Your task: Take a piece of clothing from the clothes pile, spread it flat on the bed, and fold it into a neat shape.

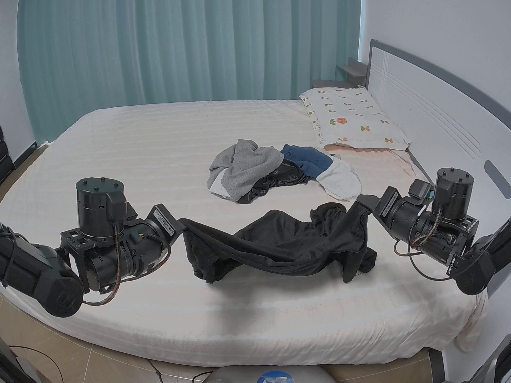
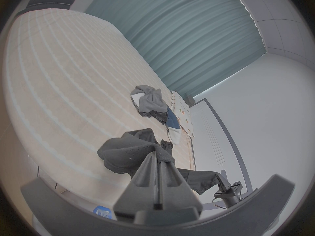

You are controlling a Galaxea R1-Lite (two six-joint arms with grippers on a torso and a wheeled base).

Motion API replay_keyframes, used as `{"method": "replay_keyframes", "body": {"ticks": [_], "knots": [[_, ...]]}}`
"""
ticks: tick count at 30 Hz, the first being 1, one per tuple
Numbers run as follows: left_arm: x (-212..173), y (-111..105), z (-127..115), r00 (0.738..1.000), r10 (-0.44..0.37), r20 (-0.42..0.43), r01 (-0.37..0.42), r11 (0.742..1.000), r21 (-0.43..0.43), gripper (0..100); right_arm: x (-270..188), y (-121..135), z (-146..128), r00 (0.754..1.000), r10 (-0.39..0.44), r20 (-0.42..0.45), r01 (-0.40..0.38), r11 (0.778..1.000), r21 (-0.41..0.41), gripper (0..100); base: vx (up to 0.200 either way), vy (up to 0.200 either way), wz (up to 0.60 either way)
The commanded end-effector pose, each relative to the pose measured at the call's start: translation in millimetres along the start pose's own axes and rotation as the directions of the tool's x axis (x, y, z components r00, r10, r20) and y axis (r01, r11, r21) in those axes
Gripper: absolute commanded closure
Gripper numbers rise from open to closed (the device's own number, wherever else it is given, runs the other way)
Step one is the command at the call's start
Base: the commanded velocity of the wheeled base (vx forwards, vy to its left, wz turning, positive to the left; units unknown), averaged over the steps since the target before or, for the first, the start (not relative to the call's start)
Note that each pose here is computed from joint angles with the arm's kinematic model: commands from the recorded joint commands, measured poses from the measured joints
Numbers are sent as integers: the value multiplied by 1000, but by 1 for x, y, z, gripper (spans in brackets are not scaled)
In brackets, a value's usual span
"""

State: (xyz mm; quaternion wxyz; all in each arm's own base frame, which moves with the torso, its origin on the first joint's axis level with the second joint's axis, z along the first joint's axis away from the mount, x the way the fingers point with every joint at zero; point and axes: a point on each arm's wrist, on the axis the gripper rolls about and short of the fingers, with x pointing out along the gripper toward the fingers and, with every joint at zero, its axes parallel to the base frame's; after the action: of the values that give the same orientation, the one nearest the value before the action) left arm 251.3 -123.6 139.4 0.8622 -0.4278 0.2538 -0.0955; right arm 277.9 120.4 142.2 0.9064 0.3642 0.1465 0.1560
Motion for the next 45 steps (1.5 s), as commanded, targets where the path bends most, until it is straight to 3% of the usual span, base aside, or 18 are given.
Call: {"method": "replay_keyframes", "body": {"ticks": [1,11,18,45], "knots": [[-1,-1,0,1000,-2,1,2,1000,1,100,4,0,-4,1000,-16,6,16,1000,-20,100,0,200,0],[-5,-2,7,1000,-12,28,12,1000,-3,100,7,5,-2,997,-38,60,40,999,-37,100,0,200,0],[-11,-5,12,999,-25,47,25,1000,-5,100,13,4,1,993,10,120,-6,999,-32,100,0,200,0],[-20,-4,17,998,-22,62,22,1000,0,100,7,8,9,985,50,163,-46,999,-29,100,0,200,0]]}}
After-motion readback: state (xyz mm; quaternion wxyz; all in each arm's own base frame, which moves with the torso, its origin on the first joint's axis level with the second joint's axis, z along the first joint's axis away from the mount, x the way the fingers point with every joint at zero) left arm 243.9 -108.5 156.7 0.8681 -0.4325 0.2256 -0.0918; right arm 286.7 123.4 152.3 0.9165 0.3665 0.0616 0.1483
